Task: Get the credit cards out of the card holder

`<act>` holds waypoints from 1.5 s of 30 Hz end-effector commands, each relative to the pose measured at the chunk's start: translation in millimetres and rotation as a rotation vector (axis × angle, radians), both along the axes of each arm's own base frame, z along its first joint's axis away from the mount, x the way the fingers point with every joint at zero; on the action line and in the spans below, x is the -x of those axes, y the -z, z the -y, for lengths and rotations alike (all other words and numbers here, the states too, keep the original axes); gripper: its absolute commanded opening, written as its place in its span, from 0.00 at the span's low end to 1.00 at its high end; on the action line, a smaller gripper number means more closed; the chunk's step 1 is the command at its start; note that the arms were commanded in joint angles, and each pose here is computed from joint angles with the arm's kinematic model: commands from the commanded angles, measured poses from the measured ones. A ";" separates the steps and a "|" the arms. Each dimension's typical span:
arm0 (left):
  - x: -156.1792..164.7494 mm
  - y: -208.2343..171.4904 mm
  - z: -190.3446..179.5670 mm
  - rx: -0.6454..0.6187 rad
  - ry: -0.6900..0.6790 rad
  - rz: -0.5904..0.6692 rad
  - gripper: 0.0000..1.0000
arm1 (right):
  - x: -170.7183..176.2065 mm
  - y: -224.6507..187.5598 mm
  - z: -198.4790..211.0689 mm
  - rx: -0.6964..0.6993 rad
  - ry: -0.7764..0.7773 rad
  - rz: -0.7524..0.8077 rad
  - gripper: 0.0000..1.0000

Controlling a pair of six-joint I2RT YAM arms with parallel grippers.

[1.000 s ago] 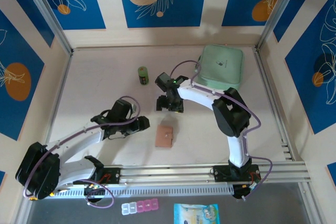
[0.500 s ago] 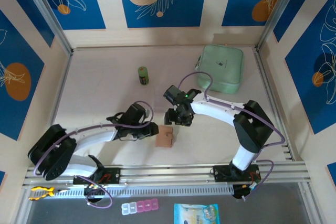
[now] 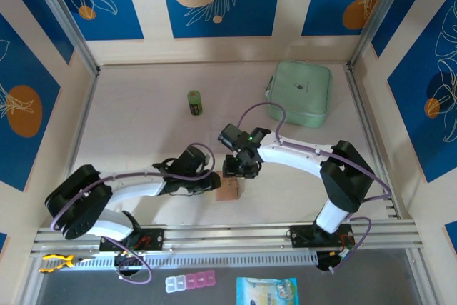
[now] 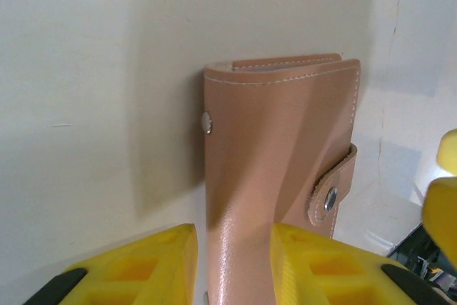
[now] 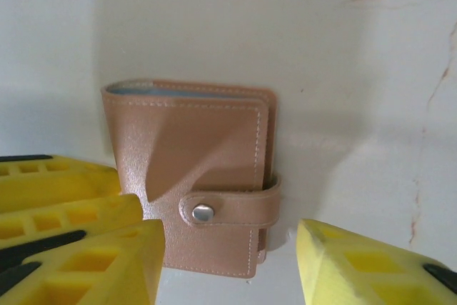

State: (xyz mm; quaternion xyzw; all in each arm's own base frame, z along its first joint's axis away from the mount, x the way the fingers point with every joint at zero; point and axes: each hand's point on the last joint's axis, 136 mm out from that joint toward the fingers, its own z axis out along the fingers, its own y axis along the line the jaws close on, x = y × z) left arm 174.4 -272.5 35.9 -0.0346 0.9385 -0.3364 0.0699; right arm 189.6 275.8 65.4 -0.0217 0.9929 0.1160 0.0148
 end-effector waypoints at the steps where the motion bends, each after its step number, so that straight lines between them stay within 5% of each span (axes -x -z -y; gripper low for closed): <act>1: -2.8 -7.2 -5.5 0.006 -0.047 0.030 0.32 | 6.4 2.6 -2.8 0.047 -0.002 -0.019 0.49; 27: -4.7 -5.9 -27.9 0.122 -0.173 -0.005 0.21 | 17.5 37.5 -20.4 0.173 -0.072 -0.066 0.39; 45: -13.6 -22.8 -0.7 0.201 -0.117 -0.011 0.16 | 21.3 47.9 -23.4 0.100 -0.044 -0.077 0.18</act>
